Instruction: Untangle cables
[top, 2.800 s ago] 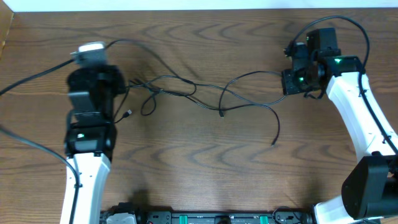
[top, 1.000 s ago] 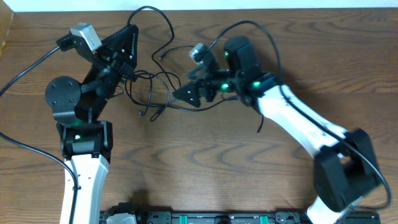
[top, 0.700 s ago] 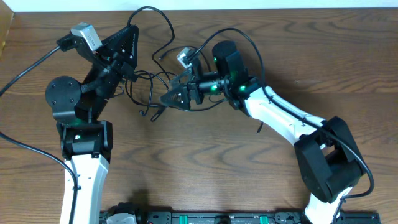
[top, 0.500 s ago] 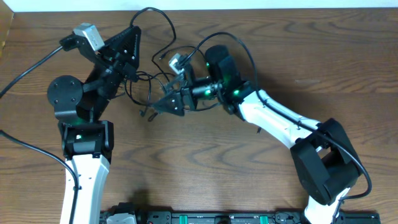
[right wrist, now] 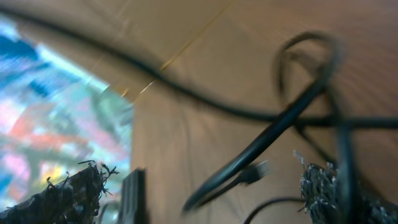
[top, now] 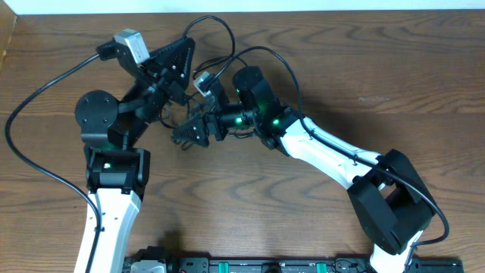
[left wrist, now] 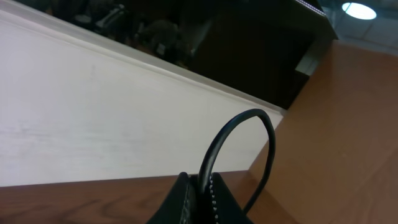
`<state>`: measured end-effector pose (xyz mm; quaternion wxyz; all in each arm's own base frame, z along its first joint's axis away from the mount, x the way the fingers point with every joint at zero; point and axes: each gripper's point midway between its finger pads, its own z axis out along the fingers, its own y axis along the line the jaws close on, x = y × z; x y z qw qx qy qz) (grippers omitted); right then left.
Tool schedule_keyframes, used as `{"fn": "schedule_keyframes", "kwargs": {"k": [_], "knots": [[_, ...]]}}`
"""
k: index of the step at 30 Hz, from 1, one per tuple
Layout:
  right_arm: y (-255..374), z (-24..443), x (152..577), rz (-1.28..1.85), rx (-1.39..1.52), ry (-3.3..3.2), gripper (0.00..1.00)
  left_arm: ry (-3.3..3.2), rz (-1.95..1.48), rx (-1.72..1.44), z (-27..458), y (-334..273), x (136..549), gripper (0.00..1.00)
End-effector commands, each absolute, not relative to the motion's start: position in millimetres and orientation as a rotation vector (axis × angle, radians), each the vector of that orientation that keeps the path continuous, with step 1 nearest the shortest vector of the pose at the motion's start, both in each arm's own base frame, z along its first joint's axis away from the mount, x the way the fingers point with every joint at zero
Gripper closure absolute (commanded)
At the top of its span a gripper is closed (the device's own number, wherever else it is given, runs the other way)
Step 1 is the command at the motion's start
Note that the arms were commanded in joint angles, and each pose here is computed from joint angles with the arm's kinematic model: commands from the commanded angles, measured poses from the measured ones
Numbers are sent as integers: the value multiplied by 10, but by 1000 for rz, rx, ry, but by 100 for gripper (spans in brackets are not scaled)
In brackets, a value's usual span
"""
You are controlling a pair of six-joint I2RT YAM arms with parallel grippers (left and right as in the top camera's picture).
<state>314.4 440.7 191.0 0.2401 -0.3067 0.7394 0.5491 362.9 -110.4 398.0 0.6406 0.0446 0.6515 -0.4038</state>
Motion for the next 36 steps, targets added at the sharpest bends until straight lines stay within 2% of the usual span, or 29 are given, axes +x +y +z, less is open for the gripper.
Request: {"fn": "schedule_keyframes", "kwargs": {"k": [1, 2, 5, 9, 10, 15, 24, 30, 36], "knots": [[4376, 1823, 3388, 1393, -666, 2090, 4, 1432, -940, 149, 4231, -1188, 3527, 93], [4370, 1818, 3410, 1379, -656, 2091, 11, 1432, -941, 150, 4232, -1192, 3526, 93], [4349, 1789, 3452, 1350, -633, 2103, 41, 1431, -937, 147, 4233, -1187, 3530, 92], [4271, 1651, 3497, 1287, -598, 2168, 96, 1419, -880, 176, 4233, -1152, 3546, 93], [4230, 1597, 3513, 1266, -586, 2195, 99, 1417, -862, 181, 4230, -1128, 3554, 92], [3859, 1339, 3690, 1180, -492, 2338, 99, 1439, -796, 120, 4173, -854, 3643, 93], [2746, 1036, 4257, 1002, -239, 2485, 99, 1643, -609, -228, 3585, 152, 3807, 93], [1764, 928, 4615, 907, 43, 2521, 99, 1704, -428, -427, 3293, 963, 3650, 93], [1015, 887, 4746, 864, 214, 2512, 99, 1648, -168, -717, 3163, 1905, 3297, 93]]}}
